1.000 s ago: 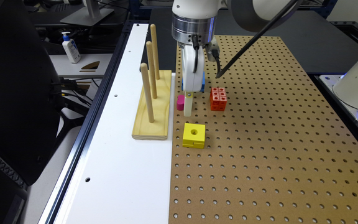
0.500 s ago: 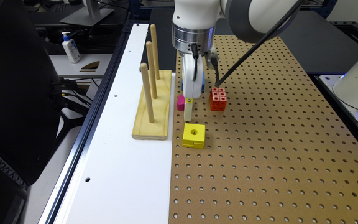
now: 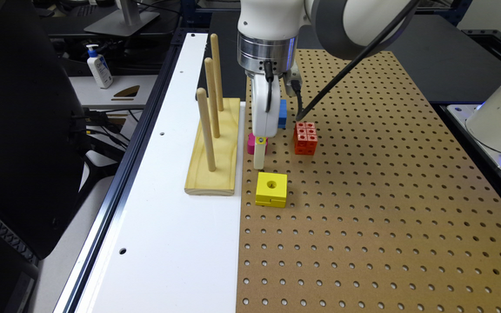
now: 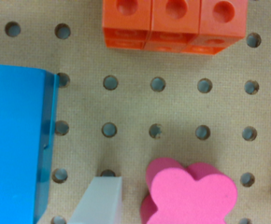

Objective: Pick up pink flower.

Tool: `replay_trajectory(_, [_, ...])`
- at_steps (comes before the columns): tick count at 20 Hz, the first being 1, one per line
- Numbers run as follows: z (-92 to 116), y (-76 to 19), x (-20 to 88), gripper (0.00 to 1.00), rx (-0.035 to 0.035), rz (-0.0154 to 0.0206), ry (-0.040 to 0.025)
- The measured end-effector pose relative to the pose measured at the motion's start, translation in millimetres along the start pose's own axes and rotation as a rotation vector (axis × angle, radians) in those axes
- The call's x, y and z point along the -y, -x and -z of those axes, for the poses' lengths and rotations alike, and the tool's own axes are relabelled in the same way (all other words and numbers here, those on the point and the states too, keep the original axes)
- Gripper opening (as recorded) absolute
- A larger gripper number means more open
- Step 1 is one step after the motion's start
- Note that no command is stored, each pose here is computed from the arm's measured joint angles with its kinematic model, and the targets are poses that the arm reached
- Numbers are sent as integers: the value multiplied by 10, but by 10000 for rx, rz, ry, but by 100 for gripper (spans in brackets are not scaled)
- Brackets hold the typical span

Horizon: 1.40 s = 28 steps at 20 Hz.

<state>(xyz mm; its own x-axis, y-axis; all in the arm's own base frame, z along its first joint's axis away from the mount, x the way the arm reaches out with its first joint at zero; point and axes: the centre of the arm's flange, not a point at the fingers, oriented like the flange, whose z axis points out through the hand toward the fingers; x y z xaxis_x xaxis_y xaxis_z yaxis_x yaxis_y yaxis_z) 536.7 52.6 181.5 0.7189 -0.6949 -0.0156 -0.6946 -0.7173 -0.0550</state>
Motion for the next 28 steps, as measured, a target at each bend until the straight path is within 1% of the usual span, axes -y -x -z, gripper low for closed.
replay_trajectory(10, [-4, -1, 0, 100, 4, -1, 4])
replay_trajectory(11, [-25, -11, -3, 0, 15, -17, 19])
replay_trajectory(17, [-24, -11, -3, 0, 15, -17, 19])
replay_trajectory(19, [-26, -13, -8, 0, 24, -26, 35])
replay_trajectory(25, [-26, -15, -10, 0, 25, -30, 39])
replay_trajectory(28, [-1, -21, -8, 0, 1, -34, 19])
